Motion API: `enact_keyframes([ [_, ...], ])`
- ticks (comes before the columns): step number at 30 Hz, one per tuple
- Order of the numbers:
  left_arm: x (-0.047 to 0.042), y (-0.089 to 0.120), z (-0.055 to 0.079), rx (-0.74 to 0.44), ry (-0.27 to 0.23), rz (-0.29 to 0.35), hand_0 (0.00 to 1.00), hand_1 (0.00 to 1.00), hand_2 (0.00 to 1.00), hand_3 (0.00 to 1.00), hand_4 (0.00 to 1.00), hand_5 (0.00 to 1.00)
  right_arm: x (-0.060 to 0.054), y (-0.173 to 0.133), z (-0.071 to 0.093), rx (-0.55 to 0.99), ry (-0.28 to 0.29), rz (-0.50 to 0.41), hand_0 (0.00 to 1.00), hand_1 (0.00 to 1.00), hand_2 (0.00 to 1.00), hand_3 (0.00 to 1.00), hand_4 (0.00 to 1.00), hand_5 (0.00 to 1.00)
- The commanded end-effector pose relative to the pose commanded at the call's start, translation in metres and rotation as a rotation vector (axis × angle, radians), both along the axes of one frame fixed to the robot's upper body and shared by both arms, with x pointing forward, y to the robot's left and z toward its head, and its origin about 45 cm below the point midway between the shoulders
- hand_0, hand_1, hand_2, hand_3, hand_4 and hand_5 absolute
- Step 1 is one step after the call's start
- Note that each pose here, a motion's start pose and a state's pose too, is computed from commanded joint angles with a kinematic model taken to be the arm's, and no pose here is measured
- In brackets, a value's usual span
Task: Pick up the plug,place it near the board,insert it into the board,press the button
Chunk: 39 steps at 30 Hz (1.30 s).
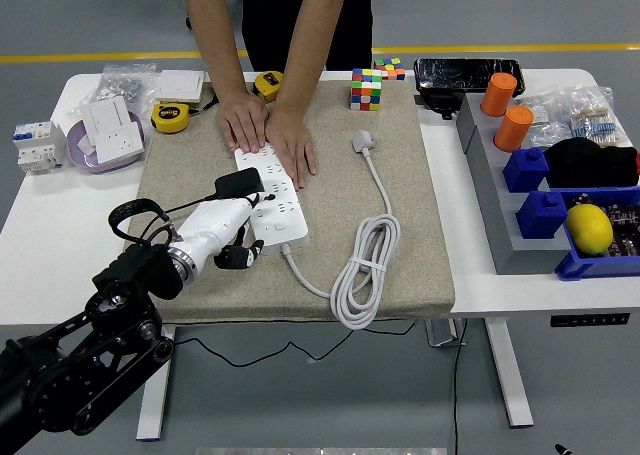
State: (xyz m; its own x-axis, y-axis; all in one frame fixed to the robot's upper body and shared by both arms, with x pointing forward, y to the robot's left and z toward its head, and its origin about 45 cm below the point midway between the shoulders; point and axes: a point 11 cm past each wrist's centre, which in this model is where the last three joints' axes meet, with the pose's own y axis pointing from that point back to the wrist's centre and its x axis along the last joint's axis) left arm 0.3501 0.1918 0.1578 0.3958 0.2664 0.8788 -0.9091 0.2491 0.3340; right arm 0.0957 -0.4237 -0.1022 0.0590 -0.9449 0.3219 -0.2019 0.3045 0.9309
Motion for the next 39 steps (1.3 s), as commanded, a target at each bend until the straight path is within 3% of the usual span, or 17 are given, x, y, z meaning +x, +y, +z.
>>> enact_keyframes([
  [8, -0.0065, -0.005, -0.007, 0.007, 0.073, -0.022, 0.125, 0.042, 0.15, 0.886, 0.56, 0.002, 0.002, 0.0, 0.0, 0.0, -0.005, 0.001, 0.821, 0.733, 0.741, 0.774, 0.998, 0.881],
  [39, -0.011, -0.007, -0.022, 0.035, 0.13, -0.029, 0.126, 0.042, 0.152, 0.872, 0.593, 0.002, 0.0, -0.002, 0.001, -0.003, -0.001, 0.004, 0.822, 0.733, 0.741, 0.775, 0.998, 0.881],
])
